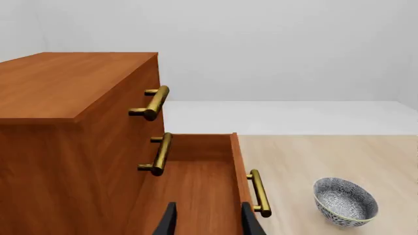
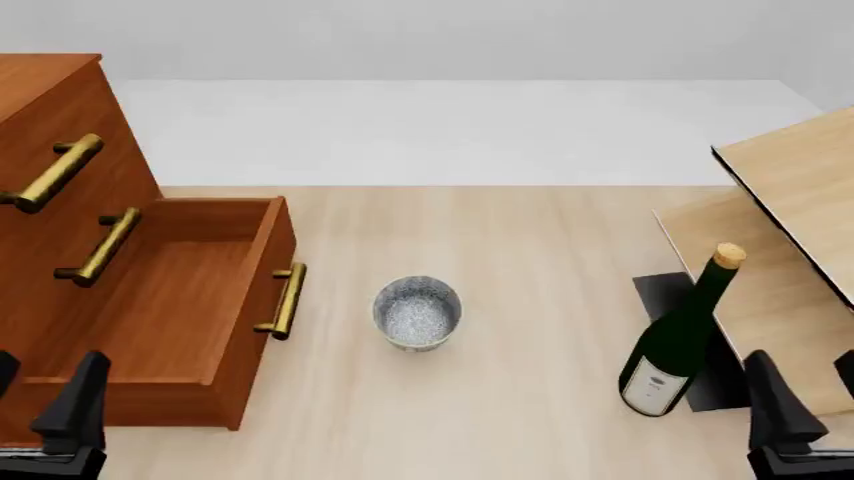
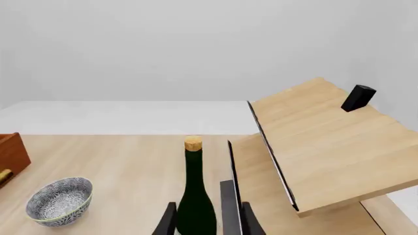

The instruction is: Close the bottom drawer of the cabinet and open the top drawer.

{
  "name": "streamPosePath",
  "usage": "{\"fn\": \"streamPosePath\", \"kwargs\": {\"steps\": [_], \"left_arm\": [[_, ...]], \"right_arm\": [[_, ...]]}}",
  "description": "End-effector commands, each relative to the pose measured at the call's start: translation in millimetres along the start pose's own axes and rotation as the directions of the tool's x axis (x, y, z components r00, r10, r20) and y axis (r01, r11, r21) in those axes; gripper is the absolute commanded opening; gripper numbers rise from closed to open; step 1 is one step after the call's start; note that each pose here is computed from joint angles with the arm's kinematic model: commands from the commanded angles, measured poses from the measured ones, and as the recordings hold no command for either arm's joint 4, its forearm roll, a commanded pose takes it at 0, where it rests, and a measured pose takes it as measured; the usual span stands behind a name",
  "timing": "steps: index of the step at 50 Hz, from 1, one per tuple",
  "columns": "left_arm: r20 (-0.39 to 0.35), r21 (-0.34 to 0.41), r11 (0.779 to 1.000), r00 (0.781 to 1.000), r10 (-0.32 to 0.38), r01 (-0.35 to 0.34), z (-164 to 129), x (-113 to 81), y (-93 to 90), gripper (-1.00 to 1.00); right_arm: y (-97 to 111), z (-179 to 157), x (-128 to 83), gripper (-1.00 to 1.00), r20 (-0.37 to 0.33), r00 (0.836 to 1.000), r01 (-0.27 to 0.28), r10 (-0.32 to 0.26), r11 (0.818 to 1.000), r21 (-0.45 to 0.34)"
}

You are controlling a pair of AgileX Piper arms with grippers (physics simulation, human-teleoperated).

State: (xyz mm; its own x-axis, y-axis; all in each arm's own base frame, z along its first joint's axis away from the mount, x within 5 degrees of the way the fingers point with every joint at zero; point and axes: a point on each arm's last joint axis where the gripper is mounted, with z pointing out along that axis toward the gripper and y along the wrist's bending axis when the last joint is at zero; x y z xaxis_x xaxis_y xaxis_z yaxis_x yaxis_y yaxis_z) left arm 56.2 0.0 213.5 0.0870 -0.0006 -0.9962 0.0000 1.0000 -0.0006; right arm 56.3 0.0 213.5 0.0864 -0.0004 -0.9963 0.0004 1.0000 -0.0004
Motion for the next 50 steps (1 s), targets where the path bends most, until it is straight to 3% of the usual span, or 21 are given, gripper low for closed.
{"fn": "streamPosePath", "kwargs": {"steps": [1,15,21,24,28,35,40,43,46,48,50], "left_arm": [[0.002,0.008,1.0,1.0,-0.004,0.004,0,-1.1,-0.5,1.0],[-0.001,-0.015,1.0,1.0,-0.023,0.023,1,-2.2,0.8,1.0],[0.014,-0.012,1.0,1.0,-0.012,0.012,6,-17.1,0.7,1.0],[0.014,0.022,1.0,1.0,0.013,-0.013,9,-22.1,-1.4,1.0],[0.0,0.069,0.998,1.0,-0.006,0.006,17,-30.1,-4.9,1.0],[0.009,0.092,0.996,1.0,-0.002,0.001,28,-58.1,-7.3,1.0],[-0.039,0.101,0.994,0.998,-0.047,0.051,44,-69.3,-9.8,1.0],[-0.066,0.127,0.991,0.998,-0.024,0.032,54,-75.5,-13.5,1.0],[-0.083,0.117,0.992,0.996,-0.042,0.051,63,-83.2,-13.5,1.0],[-0.112,0.149,0.985,0.992,-0.066,0.082,70,-86.8,-18.9,1.0],[-0.11,0.156,0.985,0.992,-0.054,0.07,72,-91.2,-19.8,1.0]], "right_arm": [[0,1,-1,1.0,-0.005,1.0,0.003,-0.003,1.0,0.002],[0,1,0,1.0,-0.006,1.0,0.0,0.0,1.0,-0.002],[0,0,0,1.0,-0.005,1.0,0.021,-0.021,1.0,-0.009],[1,0,0,1.0,-0.005,1.0,0.021,-0.021,1.0,-0.01],[1,0,0,1.0,-0.005,1.0,0.021,-0.021,1.0,-0.009],[1,1,0,1.0,-0.004,1.0,0.02,-0.02,1.0,-0.011],[1,0,0,1.0,-0.003,1.0,0.019,-0.019,1.0,-0.012],[1,0,0,1.0,-0.002,1.0,0.019,-0.019,1.0,-0.013],[1,0,0,1.0,-0.001,1.0,0.018,-0.018,1.0,-0.015],[1,0,0,1.0,0.0,1.0,0.016,-0.016,1.0,-0.016],[1,0,0,1.0,0.0,1.0,0.015,-0.015,1.0,-0.019]]}}
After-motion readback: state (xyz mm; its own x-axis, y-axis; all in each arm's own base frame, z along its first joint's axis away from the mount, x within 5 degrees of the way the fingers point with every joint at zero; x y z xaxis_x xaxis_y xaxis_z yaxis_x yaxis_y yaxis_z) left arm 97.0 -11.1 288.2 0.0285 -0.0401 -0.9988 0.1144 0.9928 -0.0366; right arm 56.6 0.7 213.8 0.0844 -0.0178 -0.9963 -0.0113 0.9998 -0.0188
